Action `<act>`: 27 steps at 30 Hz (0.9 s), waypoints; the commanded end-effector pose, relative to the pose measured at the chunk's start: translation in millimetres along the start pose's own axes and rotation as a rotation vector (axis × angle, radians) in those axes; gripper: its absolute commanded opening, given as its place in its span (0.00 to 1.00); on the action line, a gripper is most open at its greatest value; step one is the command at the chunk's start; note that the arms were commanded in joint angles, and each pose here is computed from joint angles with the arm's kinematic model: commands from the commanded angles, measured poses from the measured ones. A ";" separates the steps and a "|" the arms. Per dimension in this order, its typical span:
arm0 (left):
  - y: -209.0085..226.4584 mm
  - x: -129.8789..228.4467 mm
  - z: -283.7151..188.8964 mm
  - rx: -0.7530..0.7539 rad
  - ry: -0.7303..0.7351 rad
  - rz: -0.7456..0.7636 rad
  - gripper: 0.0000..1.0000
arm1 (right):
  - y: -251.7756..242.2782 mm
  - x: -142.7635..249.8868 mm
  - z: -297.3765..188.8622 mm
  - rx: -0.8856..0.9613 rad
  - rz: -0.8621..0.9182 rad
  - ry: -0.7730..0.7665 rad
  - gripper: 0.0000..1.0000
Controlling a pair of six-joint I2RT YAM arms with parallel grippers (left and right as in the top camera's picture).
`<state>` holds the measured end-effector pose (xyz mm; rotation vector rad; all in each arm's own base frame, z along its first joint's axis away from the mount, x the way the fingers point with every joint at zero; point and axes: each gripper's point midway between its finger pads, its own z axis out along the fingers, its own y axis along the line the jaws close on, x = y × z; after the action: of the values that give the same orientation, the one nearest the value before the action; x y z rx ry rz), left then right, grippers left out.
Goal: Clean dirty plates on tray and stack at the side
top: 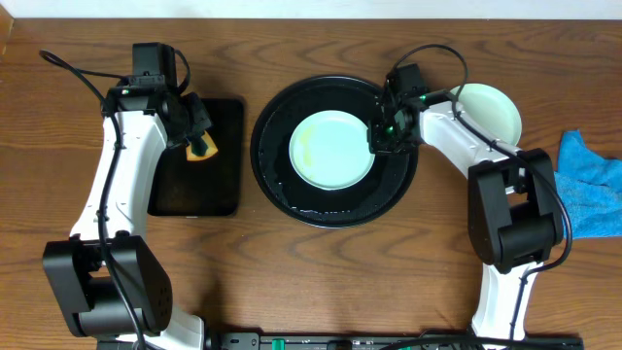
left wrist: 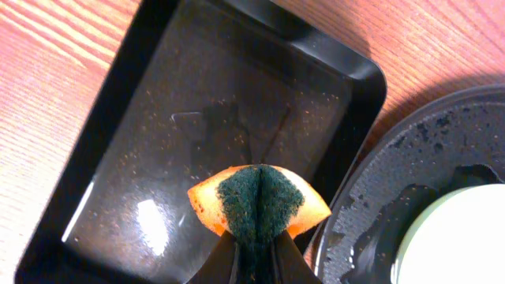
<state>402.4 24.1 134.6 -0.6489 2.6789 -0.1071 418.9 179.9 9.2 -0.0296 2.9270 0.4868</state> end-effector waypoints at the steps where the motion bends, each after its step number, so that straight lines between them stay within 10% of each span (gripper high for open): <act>1: 7.9 -1.4 3.9 -0.034 -0.006 0.065 0.08 | 4.5 3.1 8.1 0.066 -0.051 -0.017 0.01; 11: 17.8 1.6 16.2 -0.090 0.019 0.192 0.08 | 19.3 -39.8 -53.6 0.234 -0.176 -0.199 0.01; 27: 28.2 21.6 64.2 -0.135 0.149 0.227 0.08 | 91.6 -45.0 -246.4 1.079 -0.516 -0.726 0.01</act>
<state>399.9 35.9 75.0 -0.4080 2.8695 0.0608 422.6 206.1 254.7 -0.4097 2.1414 -0.6055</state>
